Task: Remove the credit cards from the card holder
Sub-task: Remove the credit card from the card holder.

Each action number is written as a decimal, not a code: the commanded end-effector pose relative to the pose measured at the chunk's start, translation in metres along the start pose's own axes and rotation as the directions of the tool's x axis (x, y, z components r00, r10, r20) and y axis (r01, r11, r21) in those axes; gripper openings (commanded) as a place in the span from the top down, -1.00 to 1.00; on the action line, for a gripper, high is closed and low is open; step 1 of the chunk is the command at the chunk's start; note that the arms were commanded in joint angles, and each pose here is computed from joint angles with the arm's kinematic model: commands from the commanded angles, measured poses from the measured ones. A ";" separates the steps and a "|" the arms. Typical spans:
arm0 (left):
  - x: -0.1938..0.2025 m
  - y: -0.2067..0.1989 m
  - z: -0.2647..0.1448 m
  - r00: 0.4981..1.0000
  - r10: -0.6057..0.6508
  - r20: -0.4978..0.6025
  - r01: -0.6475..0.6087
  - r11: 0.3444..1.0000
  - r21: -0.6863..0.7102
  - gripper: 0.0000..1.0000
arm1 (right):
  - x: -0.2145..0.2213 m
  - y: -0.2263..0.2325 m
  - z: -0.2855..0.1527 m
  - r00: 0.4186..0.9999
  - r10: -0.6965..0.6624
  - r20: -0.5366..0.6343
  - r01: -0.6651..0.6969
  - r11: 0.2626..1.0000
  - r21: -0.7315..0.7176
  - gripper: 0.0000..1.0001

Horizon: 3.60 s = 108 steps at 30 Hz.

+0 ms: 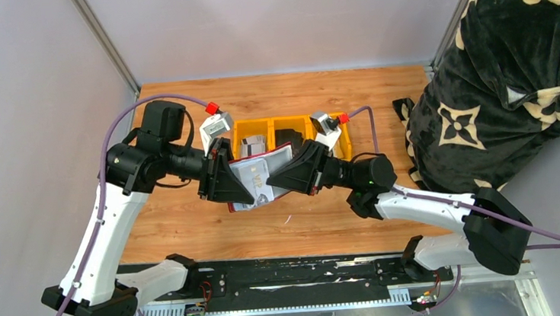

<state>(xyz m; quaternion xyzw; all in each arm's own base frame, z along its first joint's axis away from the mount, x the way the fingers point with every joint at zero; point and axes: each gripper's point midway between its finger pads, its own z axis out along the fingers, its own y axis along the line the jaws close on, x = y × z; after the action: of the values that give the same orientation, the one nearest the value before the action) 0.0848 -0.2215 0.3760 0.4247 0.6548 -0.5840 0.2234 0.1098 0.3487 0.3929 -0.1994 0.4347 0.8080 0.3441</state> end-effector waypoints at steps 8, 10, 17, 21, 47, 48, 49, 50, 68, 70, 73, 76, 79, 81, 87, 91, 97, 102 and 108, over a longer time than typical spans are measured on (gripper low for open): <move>-0.004 -0.028 -0.004 0.998 0.041 0.038 -0.045 0.992 0.116 0.66 | -0.010 0.019 -0.018 0.997 -0.049 0.067 0.050 0.999 -0.016 1.00; -0.005 -0.029 -0.005 0.998 0.047 0.042 -0.051 0.992 0.116 0.72 | -0.010 0.020 -0.019 0.996 -0.052 0.067 0.054 0.998 -0.016 1.00; -0.004 -0.026 -0.006 0.998 0.047 0.041 -0.051 0.995 0.089 0.73 | -0.009 0.031 -0.016 0.997 -0.064 0.052 0.067 0.997 -0.048 0.83; -0.003 -0.016 -0.005 0.999 0.035 0.033 -0.036 0.999 0.039 0.77 | -0.002 0.036 -0.007 0.997 -0.078 0.006 0.079 0.995 -0.067 0.28; 0.002 0.000 -0.004 0.999 0.036 0.018 -0.036 0.999 -0.031 0.66 | 0.009 0.024 0.012 1.000 -0.014 -0.019 0.012 0.995 -0.098 1.00; 0.001 -0.003 -0.005 0.999 0.044 0.021 -0.044 0.999 -0.024 0.65 | 0.008 0.020 0.008 1.000 -0.003 -0.007 0.003 0.996 -0.088 1.00; 0.001 -0.005 -0.005 0.998 0.051 0.023 -0.051 0.998 -0.021 0.64 | 0.005 0.018 0.005 1.000 0.003 0.006 -0.003 0.997 -0.081 1.00; 0.001 -0.007 -0.005 0.998 0.057 0.026 -0.057 0.998 -0.014 0.63 | 0.004 0.016 0.001 1.000 0.011 0.017 -0.009 0.997 -0.076 1.00; -0.002 -0.008 -0.007 0.998 0.061 0.029 -0.060 0.997 -0.046 0.61 | -0.001 0.016 -0.011 1.000 0.002 0.010 -0.002 1.000 -0.009 0.50; -0.002 -0.006 -0.008 0.998 0.064 0.028 -0.062 0.997 -0.056 0.63 | 0.001 0.020 -0.008 1.000 -0.018 -0.008 0.018 1.000 -0.016 0.28; -0.002 0.000 -0.008 0.998 0.057 0.023 -0.055 0.995 -0.082 0.66 | 0.002 0.027 -0.006 0.999 -0.042 -0.018 0.041 0.999 -0.029 0.24; -0.001 0.005 -0.007 0.999 0.047 0.018 -0.045 0.994 -0.099 0.67 | 0.007 0.027 -0.001 0.997 -0.055 -0.052 0.054 0.998 -0.017 0.25; -0.001 0.005 -0.007 0.999 0.044 0.018 -0.042 0.994 -0.101 0.67 | 0.011 0.024 0.003 0.995 -0.060 -0.075 0.060 0.998 -0.006 0.27; -0.002 0.003 -0.008 0.999 0.046 0.020 -0.044 0.994 -0.097 0.67 | 0.013 0.019 0.004 0.995 -0.051 -0.082 0.052 0.999 0.011 0.28; 0.000 0.008 -0.008 0.999 0.046 0.017 -0.043 0.992 -0.122 0.67 | 0.011 0.022 0.011 0.997 -0.038 -0.069 0.036 0.999 -0.030 0.64; 0.001 0.023 -0.008 1.000 0.011 0.006 -0.010 0.984 -0.178 0.67 | 0.011 0.027 0.017 0.996 -0.041 -0.076 0.035 0.997 -0.074 0.89; 0.002 0.012 -0.009 0.999 0.050 0.013 -0.047 0.988 -0.150 0.43 | 0.004 0.018 0.000 0.999 -0.037 -0.031 0.036 0.999 -0.031 1.00; 0.003 -0.006 -0.008 0.998 0.064 0.026 -0.062 0.996 -0.063 0.42 | 0.002 0.014 -0.008 0.999 -0.031 -0.014 0.031 1.000 0.000 1.00; 0.004 -0.023 -0.007 0.996 0.077 0.039 -0.078 0.997 0.028 0.46 | 0.000 0.012 -0.017 1.000 -0.001 0.015 0.001 1.000 0.002 1.00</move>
<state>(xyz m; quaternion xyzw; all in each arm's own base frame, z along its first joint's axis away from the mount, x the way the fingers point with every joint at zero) 0.0815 -0.2130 0.3753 0.4232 0.6642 -0.5608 0.2555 0.1012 0.3442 0.3785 -0.2031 0.4602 0.7982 0.3315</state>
